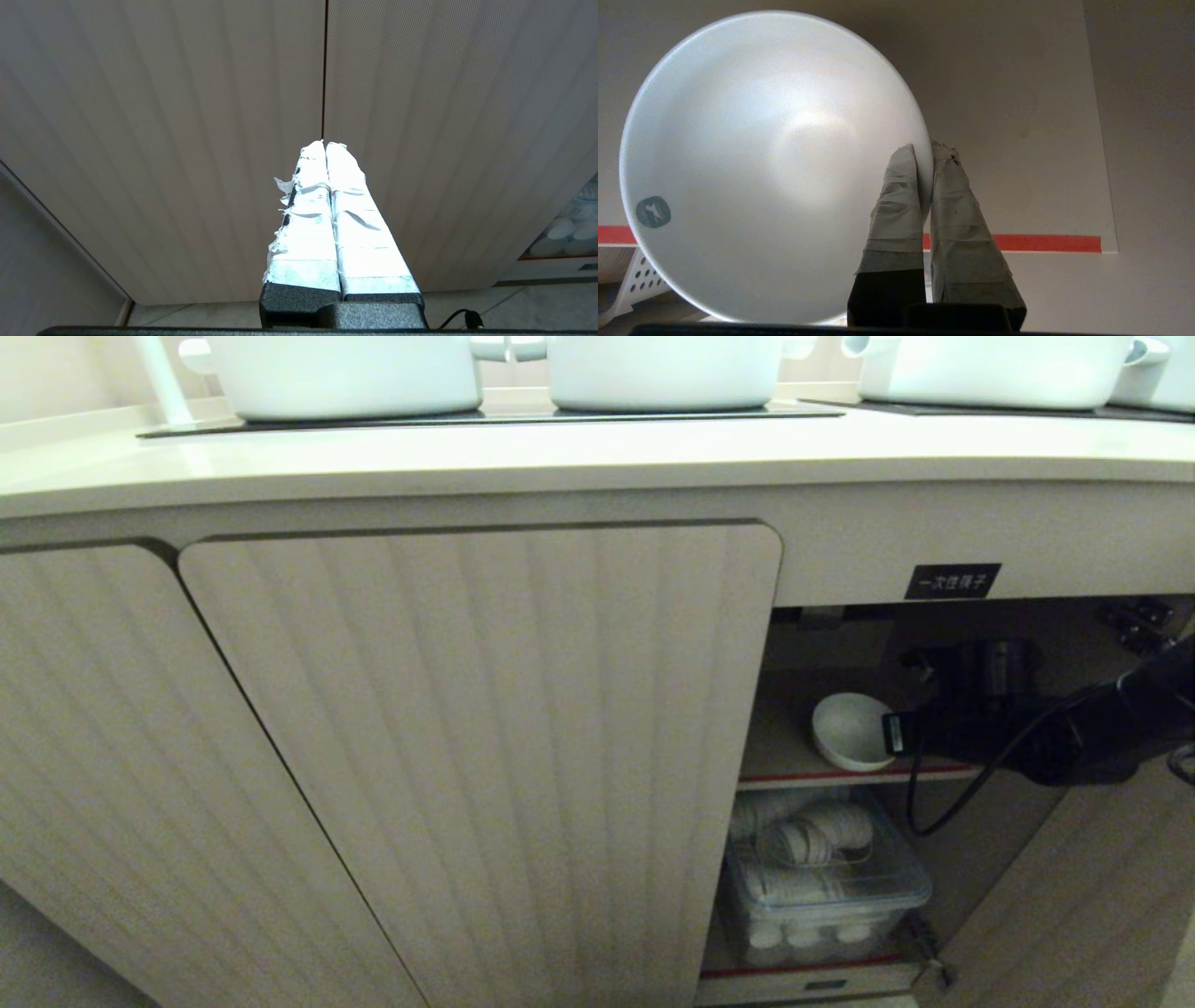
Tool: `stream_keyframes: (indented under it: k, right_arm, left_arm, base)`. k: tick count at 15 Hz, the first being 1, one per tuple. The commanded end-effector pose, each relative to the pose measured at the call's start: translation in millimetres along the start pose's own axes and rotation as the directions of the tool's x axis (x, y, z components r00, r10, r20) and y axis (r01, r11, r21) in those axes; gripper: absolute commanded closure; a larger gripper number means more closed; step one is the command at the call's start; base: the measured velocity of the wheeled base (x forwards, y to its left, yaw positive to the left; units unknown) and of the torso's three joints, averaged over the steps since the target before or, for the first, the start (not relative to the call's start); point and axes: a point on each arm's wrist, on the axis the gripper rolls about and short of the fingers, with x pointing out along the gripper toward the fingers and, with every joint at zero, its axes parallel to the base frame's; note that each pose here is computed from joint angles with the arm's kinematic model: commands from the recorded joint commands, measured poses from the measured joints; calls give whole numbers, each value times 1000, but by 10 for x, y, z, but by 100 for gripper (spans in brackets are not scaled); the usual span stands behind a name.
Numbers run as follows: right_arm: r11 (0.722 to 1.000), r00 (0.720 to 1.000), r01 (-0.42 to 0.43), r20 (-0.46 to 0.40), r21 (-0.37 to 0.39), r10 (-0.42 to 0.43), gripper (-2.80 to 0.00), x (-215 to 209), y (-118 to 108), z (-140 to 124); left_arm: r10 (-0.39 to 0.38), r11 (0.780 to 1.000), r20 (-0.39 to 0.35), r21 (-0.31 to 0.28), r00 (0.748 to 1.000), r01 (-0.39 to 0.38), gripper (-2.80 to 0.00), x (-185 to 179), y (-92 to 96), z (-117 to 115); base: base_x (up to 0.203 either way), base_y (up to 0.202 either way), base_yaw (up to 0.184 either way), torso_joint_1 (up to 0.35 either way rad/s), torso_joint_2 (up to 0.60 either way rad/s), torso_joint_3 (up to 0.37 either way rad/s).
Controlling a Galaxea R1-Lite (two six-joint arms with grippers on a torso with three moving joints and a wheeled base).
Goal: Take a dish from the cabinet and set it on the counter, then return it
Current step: Take the bowl from the cabinet
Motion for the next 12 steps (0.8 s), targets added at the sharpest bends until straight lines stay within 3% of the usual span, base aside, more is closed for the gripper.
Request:
stream_keyframes:
  k: [1, 12]
  right_arm:
    - [1000, 1000, -1, 2, 0, 1, 0, -41, 2, -25]
    - [1000, 1000, 1, 30, -3, -1, 0, -182, 33, -197]
  left_arm:
    - [0, 1000, 0, 0, 1000, 0, 0, 0, 0, 0]
    - [-1, 1000, 0, 0, 1000, 1, 0, 0, 0, 0]
  base:
    - [0, 0, 0, 0, 0, 0]
    - [0, 0, 0, 0, 0, 0]
